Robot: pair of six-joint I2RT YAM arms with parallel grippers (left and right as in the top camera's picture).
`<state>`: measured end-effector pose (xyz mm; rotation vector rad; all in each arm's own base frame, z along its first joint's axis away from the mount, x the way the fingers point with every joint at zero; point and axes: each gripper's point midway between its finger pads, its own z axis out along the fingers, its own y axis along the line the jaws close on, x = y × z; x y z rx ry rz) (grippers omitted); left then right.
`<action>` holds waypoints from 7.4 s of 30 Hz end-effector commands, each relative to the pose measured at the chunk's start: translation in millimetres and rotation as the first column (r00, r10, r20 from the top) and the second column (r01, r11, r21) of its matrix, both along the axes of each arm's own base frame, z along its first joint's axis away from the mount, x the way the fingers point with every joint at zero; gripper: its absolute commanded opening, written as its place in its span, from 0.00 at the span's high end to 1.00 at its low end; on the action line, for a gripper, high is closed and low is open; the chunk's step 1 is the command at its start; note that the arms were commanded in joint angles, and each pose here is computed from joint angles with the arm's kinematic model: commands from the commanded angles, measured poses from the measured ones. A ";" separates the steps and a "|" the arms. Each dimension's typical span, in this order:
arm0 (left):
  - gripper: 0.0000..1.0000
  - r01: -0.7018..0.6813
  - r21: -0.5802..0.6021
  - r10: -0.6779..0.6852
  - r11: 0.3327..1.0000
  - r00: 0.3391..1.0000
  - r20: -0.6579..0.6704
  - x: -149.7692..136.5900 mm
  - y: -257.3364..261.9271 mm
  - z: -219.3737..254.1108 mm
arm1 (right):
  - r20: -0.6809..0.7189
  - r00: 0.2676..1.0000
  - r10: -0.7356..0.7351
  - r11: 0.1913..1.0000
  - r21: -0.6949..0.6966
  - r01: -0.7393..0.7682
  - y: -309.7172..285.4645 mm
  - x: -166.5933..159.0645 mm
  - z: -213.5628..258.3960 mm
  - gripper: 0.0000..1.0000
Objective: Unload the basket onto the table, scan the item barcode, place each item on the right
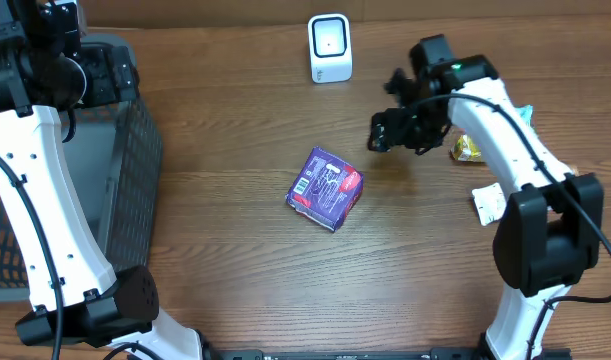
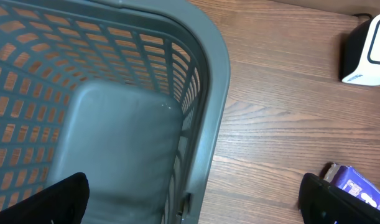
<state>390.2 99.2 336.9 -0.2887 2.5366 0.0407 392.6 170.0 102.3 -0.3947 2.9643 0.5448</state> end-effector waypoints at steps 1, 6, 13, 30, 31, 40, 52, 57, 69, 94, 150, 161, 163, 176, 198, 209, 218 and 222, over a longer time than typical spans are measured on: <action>0.01 0.024 0.005 -0.025 1.000 1.000 0.010 0.2 -4.5 3.3 | 0.075 0.977 0.200 0.980 -0.014 -0.200 27.6 -7.6 1.8 0.15; 0.00 0.025 0.005 -0.025 1.000 1.000 0.010 0.2 -4.5 3.3 | 0.088 0.942 0.325 0.946 -0.022 -0.324 57.8 -17.4 -12.2 0.15; 0.00 0.024 0.005 -0.024 1.000 1.000 0.010 0.1 -4.2 3.3 | 0.006 0.938 0.346 0.938 -0.026 -0.346 63.3 -24.6 -46.5 0.21; 0.01 0.024 0.005 -0.025 1.000 1.000 0.009 0.2 -4.5 3.1 | -0.095 0.932 0.349 0.925 0.193 -0.327 90.8 -39.9 -71.8 0.29; 0.01 0.024 0.005 -0.025 1.000 1.000 0.010 0.2 -4.5 3.3 | -0.102 0.932 0.348 0.926 0.197 -0.324 90.6 -40.0 -74.7 0.34; 0.00 0.025 0.005 -0.025 1.000 1.000 0.010 0.2 -4.6 3.3 | -0.134 0.940 0.315 0.913 0.314 -0.262 89.5 -38.6 -64.9 0.53; 0.00 0.025 0.005 -0.025 1.000 1.000 0.010 0.2 -4.6 3.3 | -0.158 0.951 0.266 0.779 0.616 -0.116 91.9 -27.8 -19.4 0.48; 0.00 0.024 0.005 -0.025 1.000 1.000 0.009 0.2 -4.5 3.1 | -0.139 0.951 0.277 0.831 0.532 -0.164 91.7 -28.7 -34.9 0.15; 0.00 0.025 0.005 -0.025 1.000 1.000 0.010 0.2 -4.6 3.3 | -0.126 0.925 0.359 0.919 0.224 -0.326 98.9 -45.7 -85.4 0.24; 0.00 0.024 0.005 -0.025 1.000 1.000 0.010 0.2 -4.5 3.3 | -0.303 0.930 0.210 0.928 0.361 -0.092 107.1 -49.8 -63.0 0.79; 0.00 0.024 0.005 -0.024 1.000 1.000 0.009 0.2 -4.3 3.1 | 0.949 0.314 0.040 0.664 -0.260 0.701 -57.0 138.5 298.4 0.96; 0.00 0.025 0.005 -0.025 1.000 1.000 0.009 0.3 -4.8 3.1 | 0.704 0.445 0.553 0.446 -0.702 0.555 -1.3 207.7 218.2 0.96; 0.00 0.025 0.005 -0.025 1.000 1.000 0.009 0.3 -4.8 3.1 | 0.656 0.469 0.592 0.422 -0.747 0.513 7.0 212.9 196.9 0.96; 0.00 0.025 0.005 -0.025 1.000 1.000 0.009 0.3 -4.8 3.1 | 0.433 0.434 0.790 0.320 -0.895 0.309 49.0 239.8 116.6 0.97; 0.01 0.025 0.005 -0.026 1.000 1.000 0.010 0.3 -4.8 3.1 | 0.509 0.311 0.802 0.447 -0.858 0.254 76.3 247.9 111.7 0.96; 0.00 0.025 0.005 -0.026 1.000 1.000 0.010 0.3 -4.8 3.1 | 0.501 0.348 0.792 0.444 -0.865 0.234 48.3 258.0 103.2 0.96; 0.01 0.025 0.005 -0.025 1.000 1.000 0.009 0.3 -4.8 3.1 | 0.472 0.357 0.806 0.426 -0.881 0.204 58.5 250.1 97.1 0.96; 0.00 0.025 0.005 -0.025 1.000 1.000 0.009 0.3 -4.8 3.1 | 0.430 0.358 0.829 0.407 -0.902 0.141 69.2 236.4 97.7 0.96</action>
